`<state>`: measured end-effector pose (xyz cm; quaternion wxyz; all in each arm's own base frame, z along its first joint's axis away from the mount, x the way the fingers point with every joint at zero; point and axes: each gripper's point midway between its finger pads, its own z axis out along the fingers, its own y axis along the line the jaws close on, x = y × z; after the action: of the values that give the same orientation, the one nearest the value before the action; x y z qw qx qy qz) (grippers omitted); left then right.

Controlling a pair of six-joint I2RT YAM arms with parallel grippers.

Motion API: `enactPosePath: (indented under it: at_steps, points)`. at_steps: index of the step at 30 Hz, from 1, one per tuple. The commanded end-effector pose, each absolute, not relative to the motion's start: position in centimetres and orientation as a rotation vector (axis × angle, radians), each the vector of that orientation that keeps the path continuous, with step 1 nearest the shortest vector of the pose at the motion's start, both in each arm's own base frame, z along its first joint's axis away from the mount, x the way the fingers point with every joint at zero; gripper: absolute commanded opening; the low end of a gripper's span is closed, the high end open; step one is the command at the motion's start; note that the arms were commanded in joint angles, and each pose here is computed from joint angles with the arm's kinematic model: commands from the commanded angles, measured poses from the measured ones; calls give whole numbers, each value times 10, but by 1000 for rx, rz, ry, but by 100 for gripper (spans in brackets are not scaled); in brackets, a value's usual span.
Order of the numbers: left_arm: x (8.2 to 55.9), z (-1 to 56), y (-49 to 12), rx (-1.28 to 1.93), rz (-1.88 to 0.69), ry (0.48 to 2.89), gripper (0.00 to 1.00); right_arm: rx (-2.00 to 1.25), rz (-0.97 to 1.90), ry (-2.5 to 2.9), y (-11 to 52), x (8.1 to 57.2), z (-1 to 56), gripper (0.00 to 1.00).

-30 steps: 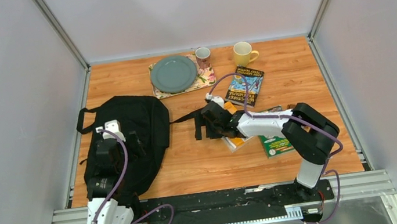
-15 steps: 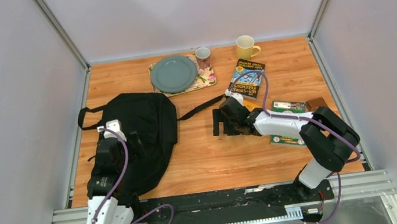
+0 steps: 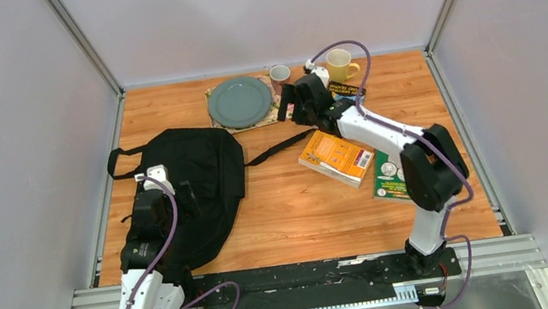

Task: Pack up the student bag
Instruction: Move the book to the center of the board, then adjust the student bag at the center of the board.

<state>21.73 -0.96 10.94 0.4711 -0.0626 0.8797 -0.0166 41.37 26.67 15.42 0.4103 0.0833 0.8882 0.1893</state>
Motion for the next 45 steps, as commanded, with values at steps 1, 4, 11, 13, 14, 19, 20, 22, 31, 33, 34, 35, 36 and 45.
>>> enactPosePath:
  at_steps: [1, 4, 11, 13, 14, 19, 20, 22, 31, 33, 34, 35, 36, 45]
  points:
    - [221, 119, -7, -142, -26, 2125, 98, 243, 410, 2291, 250, 461, 118, 100]
    - [221, 119, -6, -143, -21, 2124, 98, 255, 399, 2313, 249, 484, 95, 98]
    - [221, 118, -6, -145, -17, 2127, 98, 356, 357, 2372, 218, 502, 47, 95]
    - [221, 119, -6, -143, -20, 2124, 98, 406, 299, 2399, 196, 492, 33, 95]
    - [221, 119, -6, -144, -19, 2124, 98, 424, 291, 2404, 190, 487, 29, 95]
    - [221, 118, -7, -141, -21, 2128, 98, 503, 195, 2408, 149, 457, 14, 96]
    - [221, 118, -7, -140, -22, 2131, 98, 509, 193, 2407, 144, 454, 14, 96]
    - [221, 117, -7, -139, -23, 2132, 98, 523, 176, 2395, 133, 448, 17, 96]
    - [220, 117, 4, -186, 44, 2136, 98, 328, 414, 2298, 159, 423, 84, 96]
    - [219, 117, 8, -204, 63, 2138, 98, 223, 593, 2289, 191, 406, 109, 96]
    - [219, 119, 9, -211, 73, 2130, 98, 200, 651, 2275, 203, 402, 118, 96]
    - [219, 119, 10, -214, 77, 2127, 98, 129, 710, 2273, 224, 391, 124, 96]
    - [219, 120, 10, -215, 78, 2123, 98, 74, 751, 2266, 239, 382, 130, 96]
    - [219, 126, 12, -231, 79, 2086, 98, -180, 1123, 2278, 375, 323, 135, 97]
